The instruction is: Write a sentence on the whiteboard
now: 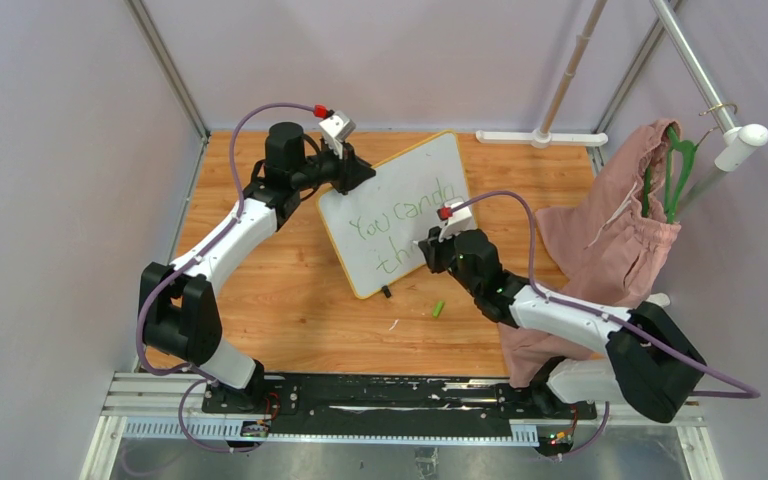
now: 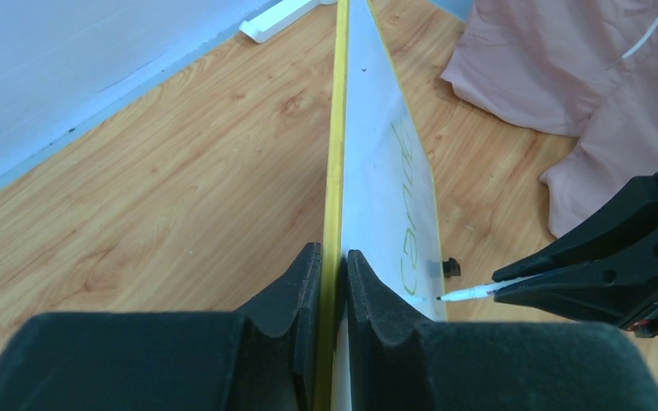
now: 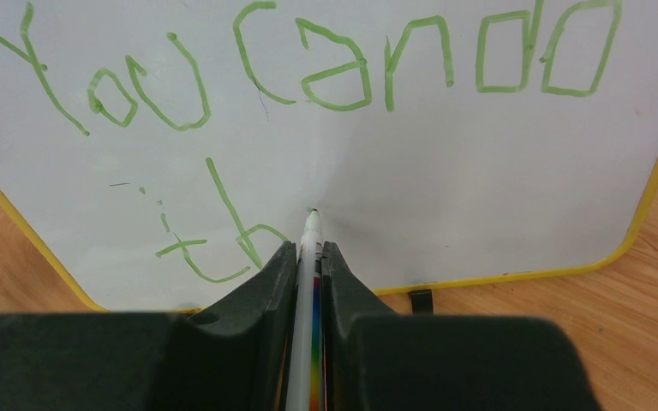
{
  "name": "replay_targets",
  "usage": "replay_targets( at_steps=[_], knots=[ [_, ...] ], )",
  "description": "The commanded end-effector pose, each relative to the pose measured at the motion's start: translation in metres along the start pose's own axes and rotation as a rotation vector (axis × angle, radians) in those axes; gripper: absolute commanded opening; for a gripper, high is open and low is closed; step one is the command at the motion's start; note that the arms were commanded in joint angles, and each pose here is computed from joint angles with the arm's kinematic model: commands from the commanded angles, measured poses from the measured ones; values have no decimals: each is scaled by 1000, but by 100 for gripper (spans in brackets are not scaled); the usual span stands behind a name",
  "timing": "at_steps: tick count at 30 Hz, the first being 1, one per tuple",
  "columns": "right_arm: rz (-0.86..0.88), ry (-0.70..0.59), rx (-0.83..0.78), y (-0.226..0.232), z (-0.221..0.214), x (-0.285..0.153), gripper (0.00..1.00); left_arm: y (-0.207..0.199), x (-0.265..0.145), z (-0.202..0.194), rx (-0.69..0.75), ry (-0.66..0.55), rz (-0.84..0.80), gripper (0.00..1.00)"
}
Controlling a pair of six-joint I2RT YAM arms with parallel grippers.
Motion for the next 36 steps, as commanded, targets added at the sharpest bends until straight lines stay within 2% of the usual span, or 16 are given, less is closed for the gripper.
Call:
replay_targets(
  at_steps=[1,13,36],
  knots=[
    [-26,-59,12,-9,21,-14,0,-25,7,-41,-73,129,-78,2],
    [-91,-28,16,-29,16,-15,0,-25,7,-40,-73,128,-78,2],
    [-97,-57,38,-27,23,1,0,-25,7,-41,-73,130,-75,1]
  ],
)
Point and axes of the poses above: each gripper's point midway between its finger pads, its own x axis out along the fingers, its own y axis along the line the jaws close on, z = x × y, the point moved 3 cm from there along -x, back along the fingers, and after that the axes turned 1 degree about -x, right-handed, at the moved point
